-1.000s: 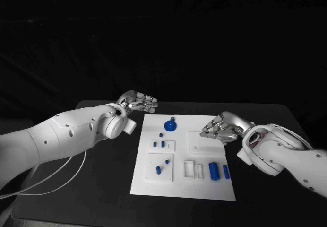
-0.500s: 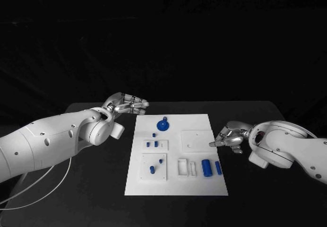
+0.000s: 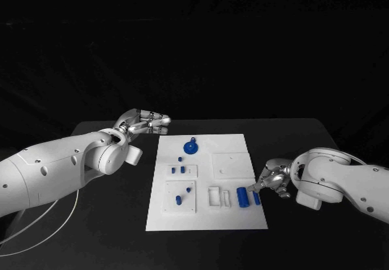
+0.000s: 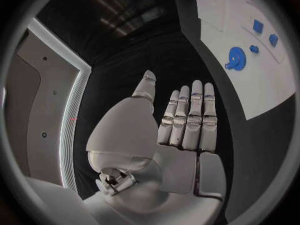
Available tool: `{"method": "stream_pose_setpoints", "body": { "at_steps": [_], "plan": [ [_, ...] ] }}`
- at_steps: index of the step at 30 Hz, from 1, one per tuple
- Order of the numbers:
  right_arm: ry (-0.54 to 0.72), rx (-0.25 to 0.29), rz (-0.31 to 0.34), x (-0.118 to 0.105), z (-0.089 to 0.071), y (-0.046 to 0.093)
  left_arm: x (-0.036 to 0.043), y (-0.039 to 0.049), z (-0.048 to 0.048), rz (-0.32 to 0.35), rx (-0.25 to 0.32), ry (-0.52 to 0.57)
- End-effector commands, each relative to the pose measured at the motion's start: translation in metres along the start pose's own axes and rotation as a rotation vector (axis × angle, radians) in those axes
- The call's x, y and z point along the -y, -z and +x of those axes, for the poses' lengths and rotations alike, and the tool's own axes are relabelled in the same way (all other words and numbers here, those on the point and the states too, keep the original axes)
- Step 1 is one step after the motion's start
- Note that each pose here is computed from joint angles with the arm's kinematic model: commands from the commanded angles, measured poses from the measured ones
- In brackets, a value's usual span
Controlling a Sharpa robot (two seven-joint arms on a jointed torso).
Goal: Assemble the parts on the task board
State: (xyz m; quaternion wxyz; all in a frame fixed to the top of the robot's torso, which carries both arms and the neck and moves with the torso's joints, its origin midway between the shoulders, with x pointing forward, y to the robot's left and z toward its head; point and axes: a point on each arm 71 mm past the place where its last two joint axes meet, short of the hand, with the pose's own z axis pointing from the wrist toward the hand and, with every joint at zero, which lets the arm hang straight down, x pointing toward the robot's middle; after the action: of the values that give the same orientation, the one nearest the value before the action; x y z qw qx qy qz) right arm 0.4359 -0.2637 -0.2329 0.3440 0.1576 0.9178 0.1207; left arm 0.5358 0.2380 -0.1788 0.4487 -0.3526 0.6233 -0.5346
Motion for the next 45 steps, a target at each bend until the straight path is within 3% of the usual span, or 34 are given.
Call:
{"method": "stream_pose_setpoints", "body": {
  "at_steps": [1, 20, 45],
  "plan": [
    [0.068, -0.013, 0.076, 0.001, 0.005, -0.001, 0.0026, 0.0005, 0.0033, 0.034, -0.021, 0.04],
    [0.107, -0.034, 0.064, -0.015, 0.023, -0.015, 0.0008, -0.0001, 0.0055, 0.023, -0.04, 0.048],
    [0.137, -0.045, 0.069, -0.032, 0.043, -0.039, 0.0019, -0.0014, 0.0156, 0.018, -0.11, 0.078]
  ]
}}
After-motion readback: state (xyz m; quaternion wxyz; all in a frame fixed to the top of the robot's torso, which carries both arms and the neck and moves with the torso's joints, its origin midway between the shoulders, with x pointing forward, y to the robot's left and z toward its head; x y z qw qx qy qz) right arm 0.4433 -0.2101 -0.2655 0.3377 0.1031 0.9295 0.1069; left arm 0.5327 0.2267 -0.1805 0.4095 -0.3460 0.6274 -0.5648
